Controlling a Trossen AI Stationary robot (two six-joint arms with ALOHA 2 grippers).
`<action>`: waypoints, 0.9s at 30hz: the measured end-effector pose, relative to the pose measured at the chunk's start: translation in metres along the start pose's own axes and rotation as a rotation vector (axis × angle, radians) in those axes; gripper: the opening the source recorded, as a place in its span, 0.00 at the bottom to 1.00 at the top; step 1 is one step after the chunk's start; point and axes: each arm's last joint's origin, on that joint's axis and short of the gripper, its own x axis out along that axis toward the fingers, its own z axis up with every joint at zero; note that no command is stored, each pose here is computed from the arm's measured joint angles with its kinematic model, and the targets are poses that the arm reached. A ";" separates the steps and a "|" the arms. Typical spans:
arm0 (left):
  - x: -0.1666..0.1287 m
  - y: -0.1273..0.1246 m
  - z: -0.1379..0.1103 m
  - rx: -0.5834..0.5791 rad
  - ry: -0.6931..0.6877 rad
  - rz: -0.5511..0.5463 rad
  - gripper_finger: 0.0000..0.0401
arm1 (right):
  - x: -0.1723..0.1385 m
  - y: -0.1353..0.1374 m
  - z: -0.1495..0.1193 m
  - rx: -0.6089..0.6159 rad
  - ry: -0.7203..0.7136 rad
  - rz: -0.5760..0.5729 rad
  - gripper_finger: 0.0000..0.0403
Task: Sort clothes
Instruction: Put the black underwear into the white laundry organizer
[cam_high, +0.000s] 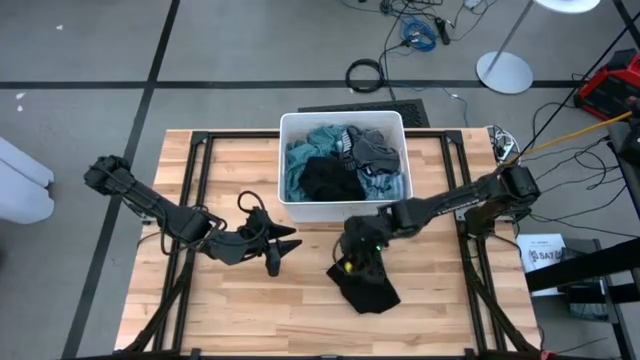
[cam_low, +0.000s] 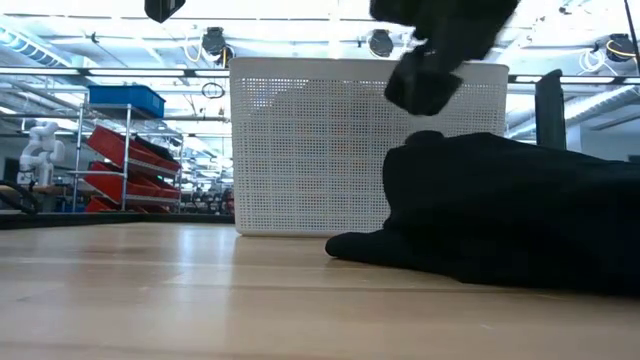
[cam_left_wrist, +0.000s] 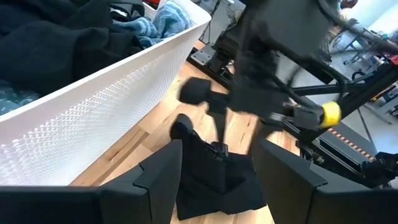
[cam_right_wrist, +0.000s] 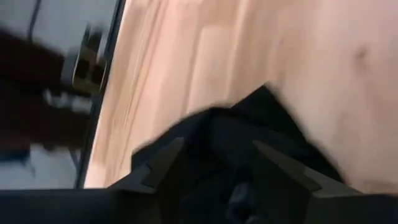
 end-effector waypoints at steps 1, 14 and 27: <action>0.000 0.000 0.000 0.000 0.000 0.000 0.51 | 0.002 0.005 -0.003 -0.029 0.025 0.003 0.43; 0.004 0.005 0.004 0.019 -0.013 0.031 0.51 | 0.031 0.020 -0.018 -0.313 0.121 -0.195 0.60; 0.005 0.006 0.005 0.020 -0.011 0.030 0.51 | 0.067 0.007 -0.036 -0.369 0.315 -0.176 0.88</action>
